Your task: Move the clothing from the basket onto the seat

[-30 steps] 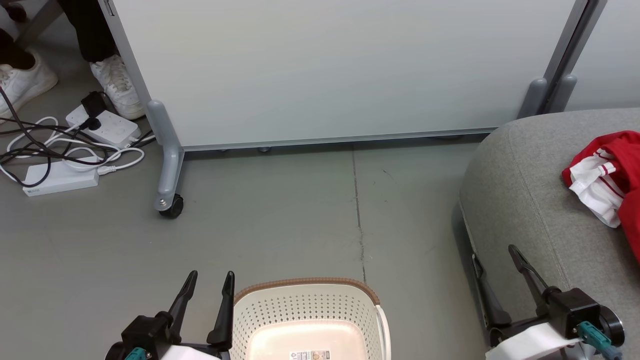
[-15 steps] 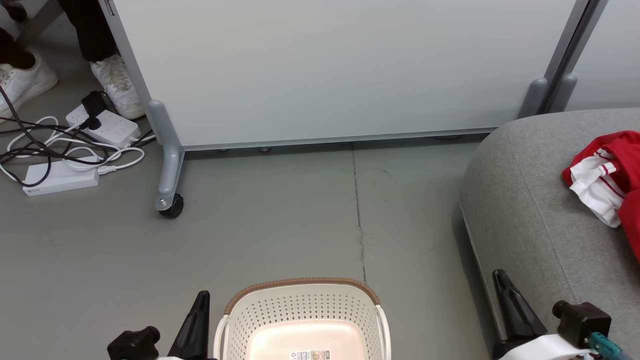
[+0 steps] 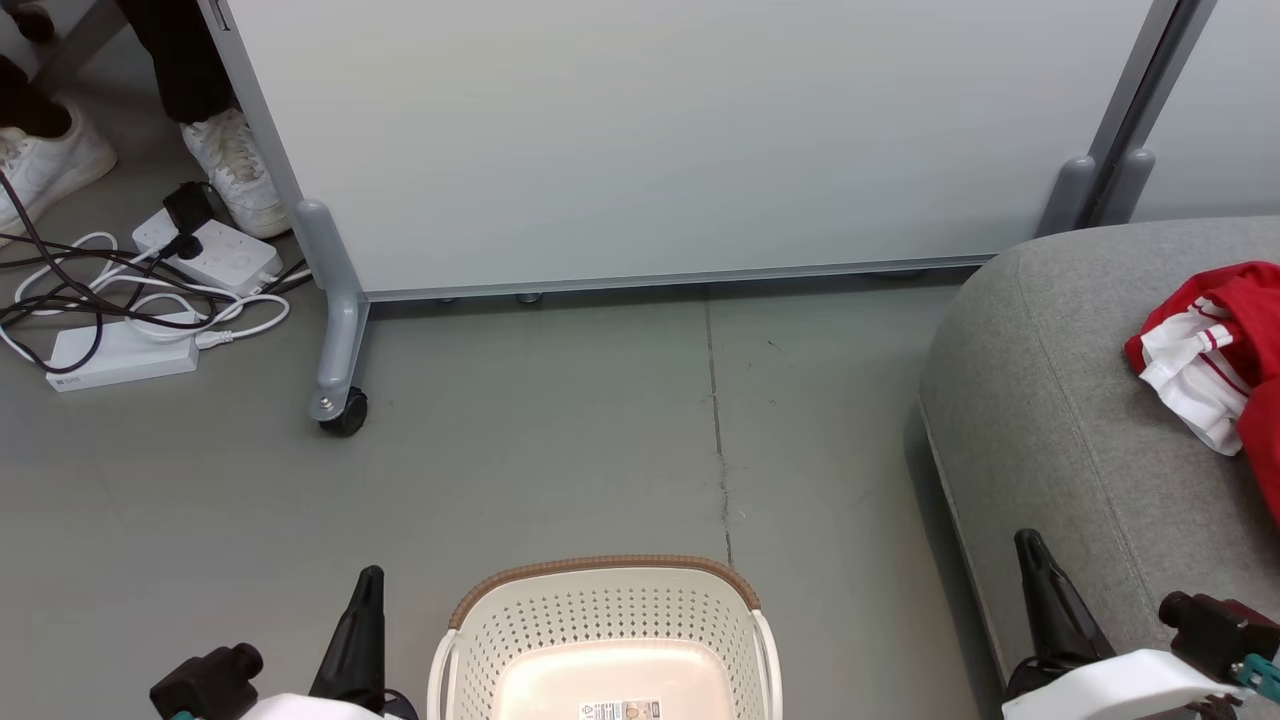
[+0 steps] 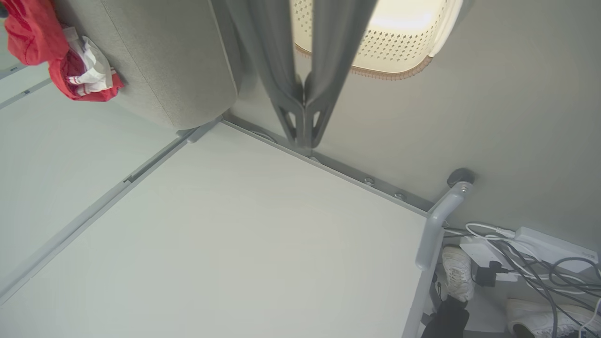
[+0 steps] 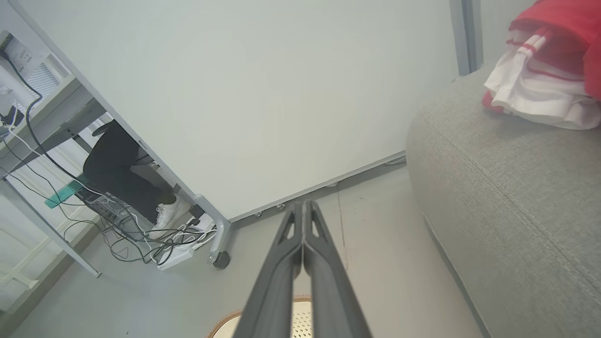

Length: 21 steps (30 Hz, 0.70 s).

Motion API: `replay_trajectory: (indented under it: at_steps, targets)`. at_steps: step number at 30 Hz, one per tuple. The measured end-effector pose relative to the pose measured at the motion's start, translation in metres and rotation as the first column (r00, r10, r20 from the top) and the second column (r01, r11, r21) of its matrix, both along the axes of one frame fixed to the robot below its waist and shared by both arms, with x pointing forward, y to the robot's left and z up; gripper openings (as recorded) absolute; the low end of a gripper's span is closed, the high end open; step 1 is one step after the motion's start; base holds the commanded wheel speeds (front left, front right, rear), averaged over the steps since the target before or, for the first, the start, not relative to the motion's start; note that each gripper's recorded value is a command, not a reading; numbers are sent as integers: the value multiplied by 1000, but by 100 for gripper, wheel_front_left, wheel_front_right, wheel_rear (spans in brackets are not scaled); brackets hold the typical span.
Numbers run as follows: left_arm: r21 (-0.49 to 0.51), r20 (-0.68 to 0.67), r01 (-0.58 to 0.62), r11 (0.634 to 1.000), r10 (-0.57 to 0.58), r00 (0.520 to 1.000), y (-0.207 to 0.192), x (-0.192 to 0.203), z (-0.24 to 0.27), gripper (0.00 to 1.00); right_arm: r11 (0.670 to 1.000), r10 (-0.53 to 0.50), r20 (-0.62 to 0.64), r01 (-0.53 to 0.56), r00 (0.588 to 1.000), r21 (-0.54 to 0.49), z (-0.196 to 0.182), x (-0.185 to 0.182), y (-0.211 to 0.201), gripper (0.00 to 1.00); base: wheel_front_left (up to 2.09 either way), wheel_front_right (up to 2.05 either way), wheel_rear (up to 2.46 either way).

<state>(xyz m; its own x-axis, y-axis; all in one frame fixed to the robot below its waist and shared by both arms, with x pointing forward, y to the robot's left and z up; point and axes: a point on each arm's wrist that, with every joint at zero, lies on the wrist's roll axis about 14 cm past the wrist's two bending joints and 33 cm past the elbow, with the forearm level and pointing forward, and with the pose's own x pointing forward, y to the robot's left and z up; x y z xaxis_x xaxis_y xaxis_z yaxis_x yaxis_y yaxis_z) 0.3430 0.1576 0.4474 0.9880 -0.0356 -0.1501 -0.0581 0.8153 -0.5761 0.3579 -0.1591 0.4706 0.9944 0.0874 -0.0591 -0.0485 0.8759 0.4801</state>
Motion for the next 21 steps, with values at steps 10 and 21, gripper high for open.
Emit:
replay_trajectory:
  at_steps: [10,21]
  targets:
    - [-135,-11,-42,990,41,999,8,3,4,0,988,-30,-15,32,999,151,4,5,-6,0,0,0,0]
    - [-266,-9,-74,961,74,997,15,9,12,0,953,-57,-32,64,998,297,7,7,-12,0,0,0,0]
